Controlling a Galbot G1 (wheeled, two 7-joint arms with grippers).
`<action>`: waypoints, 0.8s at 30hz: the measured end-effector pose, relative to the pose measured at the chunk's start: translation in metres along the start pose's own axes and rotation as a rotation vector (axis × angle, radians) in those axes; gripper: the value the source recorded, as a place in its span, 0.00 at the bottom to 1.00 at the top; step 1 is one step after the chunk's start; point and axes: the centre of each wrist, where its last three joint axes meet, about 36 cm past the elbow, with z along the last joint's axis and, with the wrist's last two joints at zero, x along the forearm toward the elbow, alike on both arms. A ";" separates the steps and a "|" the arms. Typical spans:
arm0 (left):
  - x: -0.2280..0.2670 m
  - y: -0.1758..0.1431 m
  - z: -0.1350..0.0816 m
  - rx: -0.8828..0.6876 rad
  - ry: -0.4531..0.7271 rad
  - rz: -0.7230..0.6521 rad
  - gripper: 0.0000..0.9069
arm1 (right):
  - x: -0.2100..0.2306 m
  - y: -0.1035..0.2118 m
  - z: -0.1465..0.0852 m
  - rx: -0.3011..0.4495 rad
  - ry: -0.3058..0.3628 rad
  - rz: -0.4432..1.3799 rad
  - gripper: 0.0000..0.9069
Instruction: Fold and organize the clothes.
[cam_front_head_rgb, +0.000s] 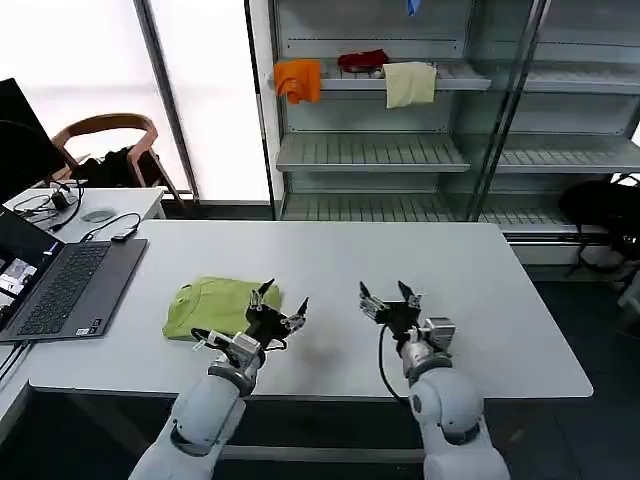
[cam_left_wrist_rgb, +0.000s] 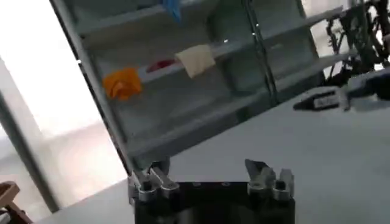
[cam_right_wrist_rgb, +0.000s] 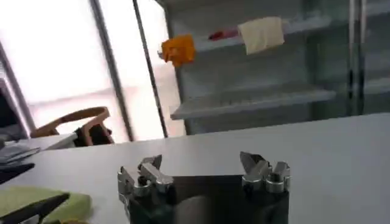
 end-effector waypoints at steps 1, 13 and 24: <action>0.003 0.003 -0.002 0.013 -0.007 -0.005 1.00 | -0.005 0.007 0.000 -0.022 0.008 -0.018 1.00; 0.043 0.060 0.010 0.136 -0.011 -0.163 1.00 | -0.058 0.093 0.009 -0.220 0.181 -0.184 1.00; 0.065 0.080 0.030 0.195 0.033 -0.241 1.00 | -0.071 0.118 0.032 -0.242 0.324 -0.133 1.00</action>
